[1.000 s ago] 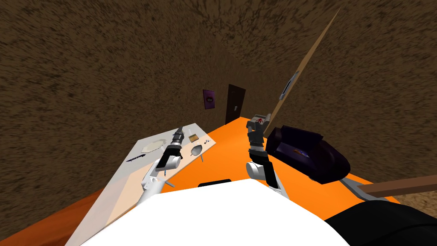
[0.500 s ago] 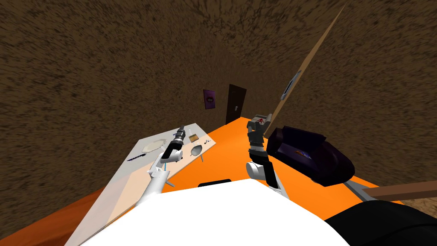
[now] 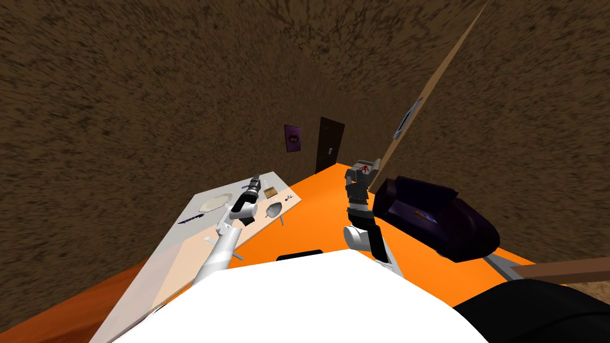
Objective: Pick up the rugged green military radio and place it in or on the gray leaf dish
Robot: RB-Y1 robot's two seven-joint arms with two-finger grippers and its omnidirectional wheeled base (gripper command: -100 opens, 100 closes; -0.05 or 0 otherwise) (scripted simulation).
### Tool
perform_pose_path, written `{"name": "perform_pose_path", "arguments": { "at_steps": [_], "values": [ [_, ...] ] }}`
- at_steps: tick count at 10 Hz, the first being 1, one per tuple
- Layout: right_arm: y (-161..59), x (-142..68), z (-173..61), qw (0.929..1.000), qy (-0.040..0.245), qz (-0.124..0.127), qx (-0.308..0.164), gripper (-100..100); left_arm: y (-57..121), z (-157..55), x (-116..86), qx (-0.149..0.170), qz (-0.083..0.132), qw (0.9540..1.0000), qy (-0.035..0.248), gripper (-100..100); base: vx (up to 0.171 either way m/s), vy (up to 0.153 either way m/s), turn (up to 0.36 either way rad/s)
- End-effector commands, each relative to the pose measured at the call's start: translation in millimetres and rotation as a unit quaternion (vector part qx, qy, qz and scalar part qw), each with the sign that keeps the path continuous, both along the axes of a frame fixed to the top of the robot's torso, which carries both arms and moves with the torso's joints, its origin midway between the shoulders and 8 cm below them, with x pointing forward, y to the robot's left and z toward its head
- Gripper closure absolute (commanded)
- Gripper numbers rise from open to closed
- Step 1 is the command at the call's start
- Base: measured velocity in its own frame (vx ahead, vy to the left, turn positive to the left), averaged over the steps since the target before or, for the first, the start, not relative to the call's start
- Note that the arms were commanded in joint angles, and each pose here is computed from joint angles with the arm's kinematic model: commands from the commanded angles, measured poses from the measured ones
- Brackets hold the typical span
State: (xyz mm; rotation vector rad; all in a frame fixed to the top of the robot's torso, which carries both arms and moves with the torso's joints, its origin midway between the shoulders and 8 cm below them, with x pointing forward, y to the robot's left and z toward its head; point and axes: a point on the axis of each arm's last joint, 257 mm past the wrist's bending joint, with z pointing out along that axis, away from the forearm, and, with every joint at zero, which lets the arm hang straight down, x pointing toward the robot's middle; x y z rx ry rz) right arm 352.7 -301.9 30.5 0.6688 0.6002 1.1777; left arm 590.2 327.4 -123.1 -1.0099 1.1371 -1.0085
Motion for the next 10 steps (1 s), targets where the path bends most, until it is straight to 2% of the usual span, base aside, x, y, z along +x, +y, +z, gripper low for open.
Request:
{"name": "perform_pose_path", "arguments": {
  "at_steps": [1,2,5,9,10],
  "values": [
    [0.0,0.0,0.0,1.0000,0.000,0.000,0.000,0,0.4,-5.6,13.5,-0.006,0.001,0.9998,0.017,-100,0.002,-0.011,0.014],
    [0.0,0.0,0.0,1.0000,0.000,0.000,0.000,0,4.7,-12.1,21.9,-0.014,0.006,0.9993,0.035,-100,0.005,-0.014,0.019],
    [0.0,0.0,0.0,1.0000,0.000,0.000,0.000,0,3.4,-30.3,42.2,-0.028,0.007,0.9966,0.077,-100,0.004,-0.008,0.015],
    [0.0,0.0,0.0,1.0000,0.000,0.000,0.000,0,3.1,-52.1,63.9,-0.052,0.012,0.9892,0.137,-100,0.004,0.004,0.018],
    [0.0,0.0,0.0,1.0000,0.000,0.000,0.000,0,3.6,-58.0,63.5,-0.053,0.013,0.9884,0.142,-100,0.000,0.000,0.000]
  ]
}}
